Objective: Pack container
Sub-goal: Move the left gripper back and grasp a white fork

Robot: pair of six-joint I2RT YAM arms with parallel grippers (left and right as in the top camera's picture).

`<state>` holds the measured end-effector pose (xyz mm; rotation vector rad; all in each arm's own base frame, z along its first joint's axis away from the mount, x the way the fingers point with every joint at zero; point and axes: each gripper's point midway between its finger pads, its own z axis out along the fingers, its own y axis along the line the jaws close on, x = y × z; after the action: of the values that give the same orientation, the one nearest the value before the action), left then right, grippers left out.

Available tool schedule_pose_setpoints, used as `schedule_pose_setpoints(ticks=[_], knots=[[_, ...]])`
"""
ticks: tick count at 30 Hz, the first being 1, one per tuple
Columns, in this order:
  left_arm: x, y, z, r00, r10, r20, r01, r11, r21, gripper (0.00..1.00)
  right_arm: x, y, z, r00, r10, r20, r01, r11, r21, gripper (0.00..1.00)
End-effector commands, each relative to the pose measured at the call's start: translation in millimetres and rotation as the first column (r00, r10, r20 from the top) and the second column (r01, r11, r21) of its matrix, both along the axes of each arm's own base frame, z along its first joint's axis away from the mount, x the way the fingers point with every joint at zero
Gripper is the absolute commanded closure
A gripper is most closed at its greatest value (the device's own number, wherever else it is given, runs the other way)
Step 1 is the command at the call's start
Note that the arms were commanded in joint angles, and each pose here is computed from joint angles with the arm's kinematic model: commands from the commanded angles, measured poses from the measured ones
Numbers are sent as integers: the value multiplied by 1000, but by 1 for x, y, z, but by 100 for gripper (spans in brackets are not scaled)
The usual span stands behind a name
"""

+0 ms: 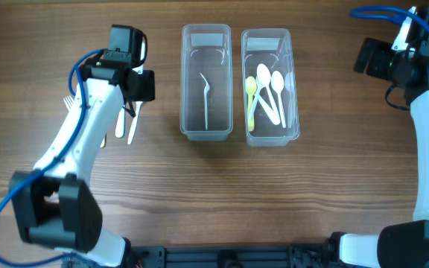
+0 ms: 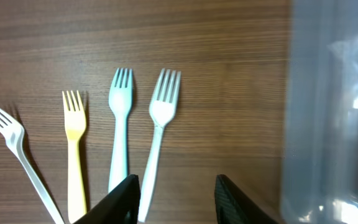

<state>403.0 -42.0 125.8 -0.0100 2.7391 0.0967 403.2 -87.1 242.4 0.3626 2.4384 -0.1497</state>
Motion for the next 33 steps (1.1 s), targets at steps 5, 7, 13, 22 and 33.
schedule_pose_setpoints(ticks=[5, 7, 13, 22, 33], knots=[[6, 17, -72, 989, 30, -144, -28, 999, 17, 56, 1, -3, -1, 1000, -5, -4, 5, 1000, -14, 0], [5, 18, -91, 983, 33, -181, -29, 999, 23, 56, 1, -3, -1, 1000, -5, -4, 5, 1000, -14, 0], [1, 19, -135, 963, 36, -267, -33, 999, 14, 56, 1, -3, -1, 1000, -5, -4, 5, 1000, -14, 0], [0, 22, -159, 956, 44, -289, -42, 999, 11, 56, 1, -3, -1, 1000, -5, -4, 5, 1000, -14, 0], [-7, 21, -161, 949, 45, -312, -50, 999, -6, 96, 1, -3, -1, 1000, -5, -4, 5, 1000, -14, 0]])
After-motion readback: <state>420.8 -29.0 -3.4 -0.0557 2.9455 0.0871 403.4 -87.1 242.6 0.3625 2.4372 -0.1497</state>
